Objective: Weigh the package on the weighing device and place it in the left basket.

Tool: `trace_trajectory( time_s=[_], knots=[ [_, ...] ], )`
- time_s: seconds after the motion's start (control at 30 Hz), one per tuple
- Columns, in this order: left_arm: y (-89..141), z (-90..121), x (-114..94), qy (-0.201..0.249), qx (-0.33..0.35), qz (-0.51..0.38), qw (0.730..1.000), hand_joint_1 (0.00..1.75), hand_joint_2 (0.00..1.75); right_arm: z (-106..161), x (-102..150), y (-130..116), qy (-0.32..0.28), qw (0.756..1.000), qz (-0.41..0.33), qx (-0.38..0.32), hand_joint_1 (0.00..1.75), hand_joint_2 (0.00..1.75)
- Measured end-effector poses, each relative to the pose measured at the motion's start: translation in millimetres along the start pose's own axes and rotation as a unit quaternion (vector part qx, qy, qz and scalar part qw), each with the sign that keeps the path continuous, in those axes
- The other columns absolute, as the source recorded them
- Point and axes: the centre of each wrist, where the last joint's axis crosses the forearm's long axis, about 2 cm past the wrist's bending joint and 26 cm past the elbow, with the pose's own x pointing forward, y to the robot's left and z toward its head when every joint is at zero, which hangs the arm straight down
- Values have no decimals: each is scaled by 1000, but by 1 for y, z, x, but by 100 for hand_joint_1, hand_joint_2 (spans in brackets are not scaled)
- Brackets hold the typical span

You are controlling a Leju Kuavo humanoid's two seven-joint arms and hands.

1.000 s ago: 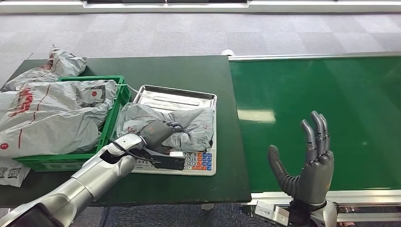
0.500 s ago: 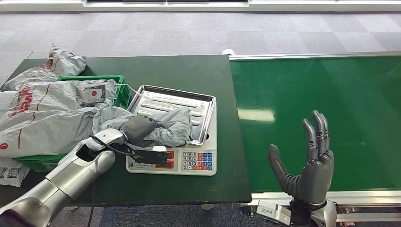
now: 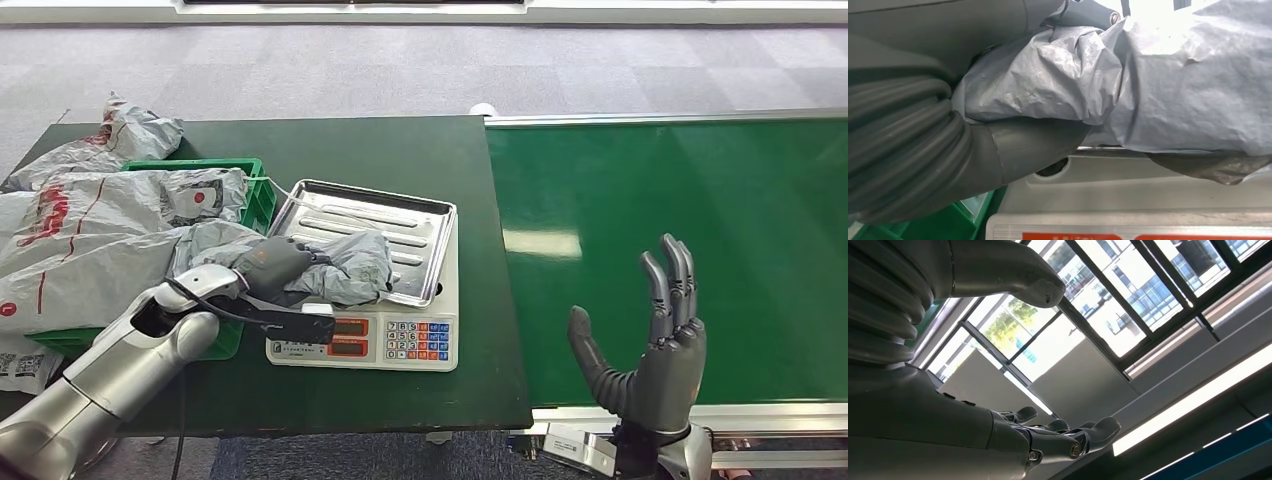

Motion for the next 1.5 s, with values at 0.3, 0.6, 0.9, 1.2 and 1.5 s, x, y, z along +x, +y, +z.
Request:
trace_trajectory(
  time_s=[0.3,0.6,0.9,1.2,1.5],
  knots=[
    [39,5,-1,11,87,-78,993,175,175,5,4,-3,-1,1000,3,5,0,175],
    [164,18,-12,106,313,-259,908,175,175,10,5,-4,8,1000,2,6,0,175],
    [203,30,-64,234,333,-274,872,175,175,24,5,-11,15,1000,4,14,0,175],
    [125,36,-117,313,208,-244,894,175,175,31,7,-12,24,999,10,26,0,175],
    [27,57,-141,349,97,-196,911,175,175,33,7,-12,31,999,1,25,0,175]
  ],
)
